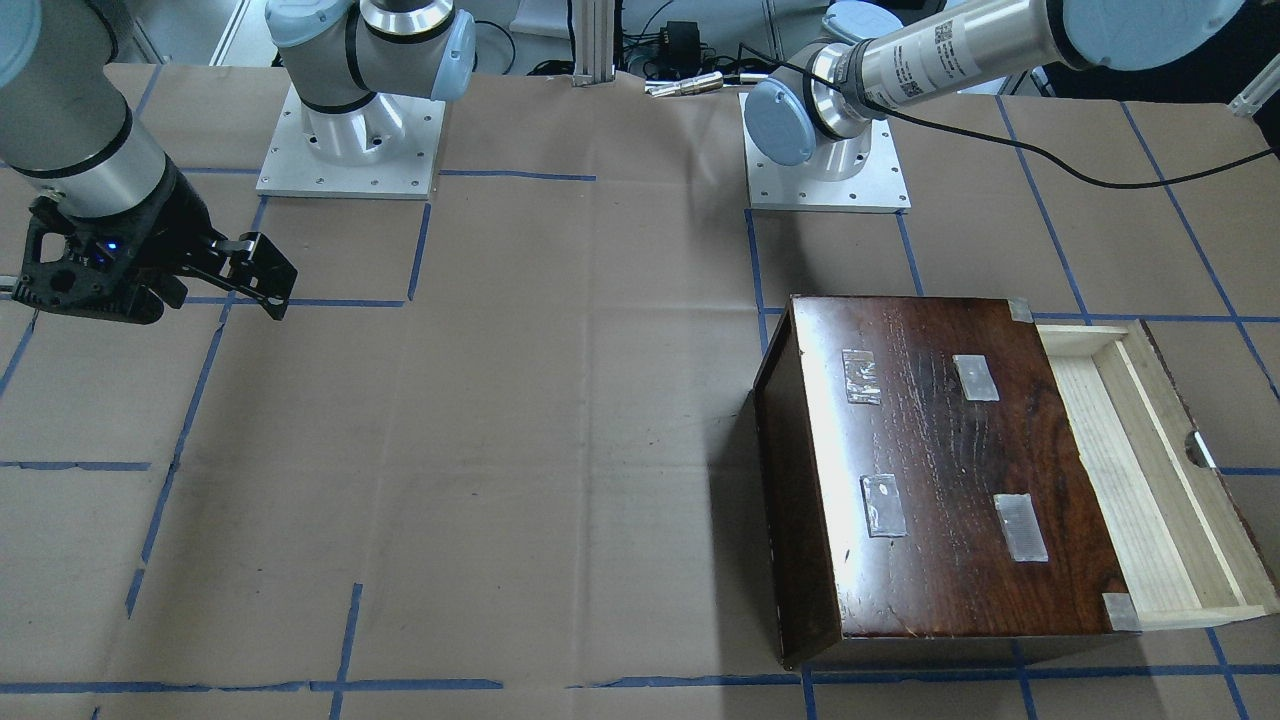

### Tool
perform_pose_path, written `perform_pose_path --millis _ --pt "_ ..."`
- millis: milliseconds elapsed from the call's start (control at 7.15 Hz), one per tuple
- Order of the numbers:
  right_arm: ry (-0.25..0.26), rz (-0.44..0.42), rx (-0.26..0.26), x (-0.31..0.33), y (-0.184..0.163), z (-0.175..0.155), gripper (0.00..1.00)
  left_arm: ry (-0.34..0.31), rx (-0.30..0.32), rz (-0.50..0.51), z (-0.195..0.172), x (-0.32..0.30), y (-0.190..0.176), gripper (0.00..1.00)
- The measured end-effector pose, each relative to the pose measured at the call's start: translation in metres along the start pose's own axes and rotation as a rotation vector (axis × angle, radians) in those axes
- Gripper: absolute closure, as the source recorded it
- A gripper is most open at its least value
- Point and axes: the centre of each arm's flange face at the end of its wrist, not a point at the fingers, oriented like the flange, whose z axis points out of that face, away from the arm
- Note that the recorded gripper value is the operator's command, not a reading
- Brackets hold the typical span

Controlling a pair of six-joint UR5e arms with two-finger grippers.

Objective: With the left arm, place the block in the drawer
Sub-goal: 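Lift the yellow cube and carry it over the open drawer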

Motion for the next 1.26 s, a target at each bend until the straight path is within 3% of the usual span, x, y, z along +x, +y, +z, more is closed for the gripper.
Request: perform_pose_path --millis 420,839,1259 --pt "0.0 0.0 0.0 0.0 0.0 0.0 0.0 0.012 -0.008 -0.069 -0.015 0.084 0.044 0.81" --pt "0.0 0.0 0.0 0.0 0.0 0.0 0.0 -0.026 0.036 -0.081 -0.009 0.209 0.032 0.8" --pt "0.0 0.0 0.0 0.0 0.0 0.0 0.0 -0.015 0.028 -0.114 -0.003 0.292 0.037 0.8"
